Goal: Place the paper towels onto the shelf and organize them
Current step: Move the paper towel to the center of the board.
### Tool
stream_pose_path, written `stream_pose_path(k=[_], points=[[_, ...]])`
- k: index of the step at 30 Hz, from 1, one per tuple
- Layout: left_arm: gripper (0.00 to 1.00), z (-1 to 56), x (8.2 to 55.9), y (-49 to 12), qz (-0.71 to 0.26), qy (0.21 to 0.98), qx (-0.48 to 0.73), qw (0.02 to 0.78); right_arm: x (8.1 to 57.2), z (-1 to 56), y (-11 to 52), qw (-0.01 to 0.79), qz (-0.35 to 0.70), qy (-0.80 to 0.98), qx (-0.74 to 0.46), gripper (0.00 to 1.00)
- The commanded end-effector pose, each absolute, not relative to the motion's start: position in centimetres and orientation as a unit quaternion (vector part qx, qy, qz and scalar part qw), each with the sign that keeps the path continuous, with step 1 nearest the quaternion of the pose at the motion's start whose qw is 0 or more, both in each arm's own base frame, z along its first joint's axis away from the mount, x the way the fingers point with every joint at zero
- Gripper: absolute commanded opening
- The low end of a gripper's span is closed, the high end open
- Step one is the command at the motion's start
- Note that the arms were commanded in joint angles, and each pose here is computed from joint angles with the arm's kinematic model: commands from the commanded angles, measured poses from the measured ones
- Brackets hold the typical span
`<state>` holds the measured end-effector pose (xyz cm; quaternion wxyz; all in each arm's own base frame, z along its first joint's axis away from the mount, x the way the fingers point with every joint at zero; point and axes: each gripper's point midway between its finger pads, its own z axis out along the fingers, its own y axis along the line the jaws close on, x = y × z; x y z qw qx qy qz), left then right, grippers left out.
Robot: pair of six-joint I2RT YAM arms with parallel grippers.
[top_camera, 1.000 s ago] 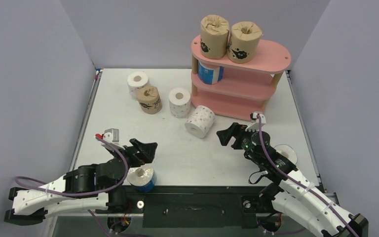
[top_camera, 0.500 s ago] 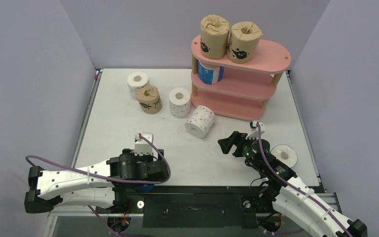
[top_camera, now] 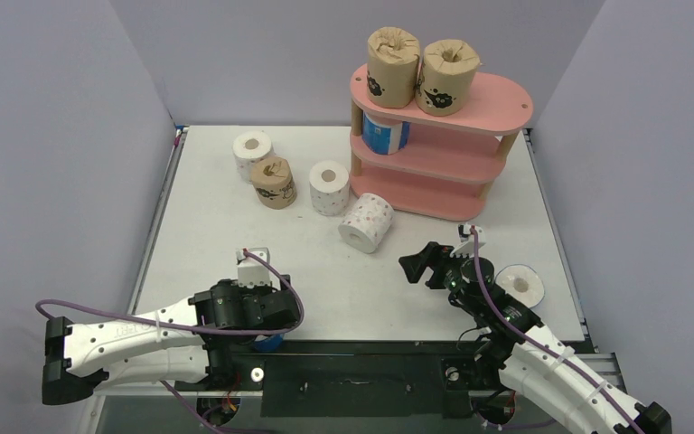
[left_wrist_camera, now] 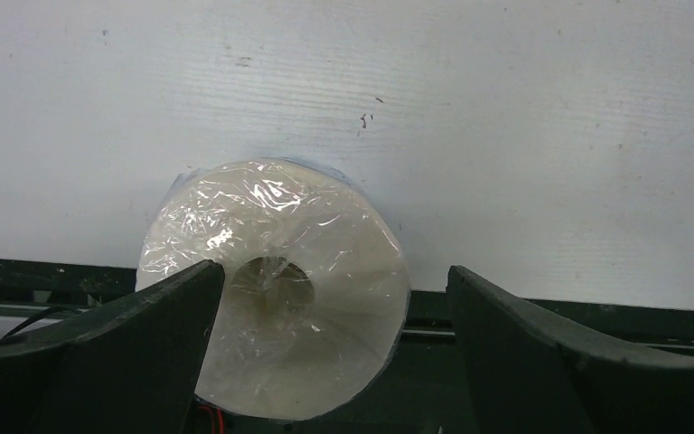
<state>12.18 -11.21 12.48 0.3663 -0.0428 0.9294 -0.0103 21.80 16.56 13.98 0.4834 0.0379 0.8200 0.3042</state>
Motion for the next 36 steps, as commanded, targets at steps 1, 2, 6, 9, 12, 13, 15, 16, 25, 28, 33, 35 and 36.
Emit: stream_pose_path(k=[1, 2, 6, 9, 12, 13, 15, 16, 25, 28, 33, 35, 36], points=[[0.91, 12.6, 12.6, -12.4, -0.042, 0.923, -0.090, 0.371, 22.2, 14.2, 16.8, 0.494, 0.314, 0.810, 0.048, 0.82], [0.89, 12.5, 12.7, -12.7, -0.047, 0.923, -0.090, 0.371, 22.2, 14.2, 16.8, 0.494, 0.315, 0.809, 0.049, 0.82], [0.83, 11.9, 12.6, -13.3, -0.058, 0.925, -0.085, 0.365, 22.1, 13.9, 16.8, 0.492, 0.317, 0.809, 0.052, 0.81], [0.80, 11.1, 12.5, -13.9, -0.061, 0.928, -0.082, 0.359, 22.0, 13.9, 16.8, 0.491, 0.319, 0.809, 0.052, 0.81], [0.78, 10.4, 12.4, -14.1, -0.056, 0.930, -0.079, 0.354, 21.9, 14.0, 16.8, 0.491, 0.321, 0.808, 0.053, 0.81], [0.77, 10.2, 12.4, -14.1, -0.055, 0.931, -0.079, 0.353, 21.9, 14.0, 16.8, 0.491, 0.321, 0.808, 0.053, 0.81], [0.76, 9.9, 12.4, -14.0, -0.056, 0.931, -0.081, 0.353, 21.9, 14.0, 16.8, 0.491, 0.321, 0.808, 0.054, 0.81], [0.75, 9.7, 12.4, -14.0, -0.056, 0.931, -0.081, 0.351, 21.9, 14.0, 16.8, 0.491, 0.321, 0.808, 0.054, 0.81], [0.56, 7.8, 12.4, -14.5, -0.065, 0.938, -0.070, 0.334, 21.8, 14.1, 16.9, 0.491, 0.323, 0.807, 0.055, 0.81], [0.51, 7.9, 12.6, -15.0, -0.066, 0.937, -0.062, 0.337, 21.8, 14.0, 16.8, 0.491, 0.321, 0.808, 0.055, 0.81], [0.40, 8.9, 13.2, -16.0, -0.061, 0.936, -0.035, 0.346, 21.7, 14.4, 16.6, 0.493, 0.318, 0.808, 0.053, 0.81], [0.39, 10.0, 13.6, -16.7, -0.068, 0.932, -0.023, 0.355, 21.8, 14.9, 16.3, 0.499, 0.312, 0.806, 0.053, 0.81], [0.38, 11.0, 13.9, -17.4, -0.080, 0.929, -0.022, 0.361, 21.7, 14.8, 16.2, 0.498, 0.308, 0.809, 0.052, 0.81]])
